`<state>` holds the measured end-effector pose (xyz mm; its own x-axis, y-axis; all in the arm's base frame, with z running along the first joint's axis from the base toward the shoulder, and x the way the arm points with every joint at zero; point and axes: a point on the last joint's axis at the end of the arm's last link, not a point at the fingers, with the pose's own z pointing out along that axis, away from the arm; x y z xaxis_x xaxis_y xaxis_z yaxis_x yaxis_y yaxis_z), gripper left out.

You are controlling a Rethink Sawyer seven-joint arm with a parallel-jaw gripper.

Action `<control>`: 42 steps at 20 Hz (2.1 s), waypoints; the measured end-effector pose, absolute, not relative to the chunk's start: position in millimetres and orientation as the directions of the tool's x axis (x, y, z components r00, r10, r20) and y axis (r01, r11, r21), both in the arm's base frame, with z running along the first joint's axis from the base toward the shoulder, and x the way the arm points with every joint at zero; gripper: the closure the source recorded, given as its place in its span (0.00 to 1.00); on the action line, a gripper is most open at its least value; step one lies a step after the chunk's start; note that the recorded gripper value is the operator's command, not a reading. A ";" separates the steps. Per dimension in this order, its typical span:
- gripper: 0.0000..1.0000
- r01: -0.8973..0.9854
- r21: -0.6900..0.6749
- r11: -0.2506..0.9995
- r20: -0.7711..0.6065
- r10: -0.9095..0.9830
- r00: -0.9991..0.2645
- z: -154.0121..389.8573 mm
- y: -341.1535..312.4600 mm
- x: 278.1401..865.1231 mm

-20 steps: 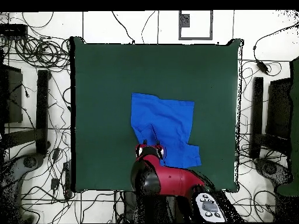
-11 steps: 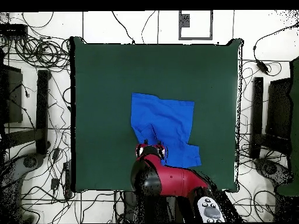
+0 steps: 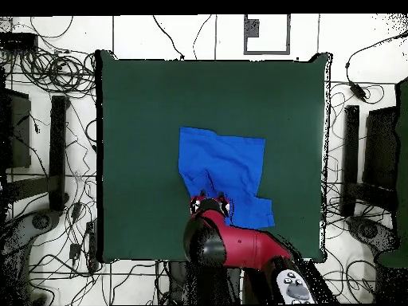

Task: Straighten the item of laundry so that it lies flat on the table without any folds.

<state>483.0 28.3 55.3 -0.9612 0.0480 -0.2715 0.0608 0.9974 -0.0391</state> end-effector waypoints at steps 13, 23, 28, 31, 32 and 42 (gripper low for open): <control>0.00 0.095 -0.039 0.995 -0.246 0.082 -0.966 44.4 -6.6 471.5; 0.00 0.092 -0.037 0.995 -0.246 0.080 -0.966 44.3 -5.9 471.7; 0.00 0.087 -0.035 0.996 -0.247 0.076 -0.966 44.2 -3.3 472.2; 0.00 0.080 -0.035 0.996 -0.247 0.069 -0.967 44.2 0.1 472.2; 0.00 0.074 -0.034 0.997 -0.247 0.063 -0.967 44.2 3.1 472.3; 0.00 0.044 -0.034 0.998 -0.247 0.035 -0.969 44.2 17.1 472.0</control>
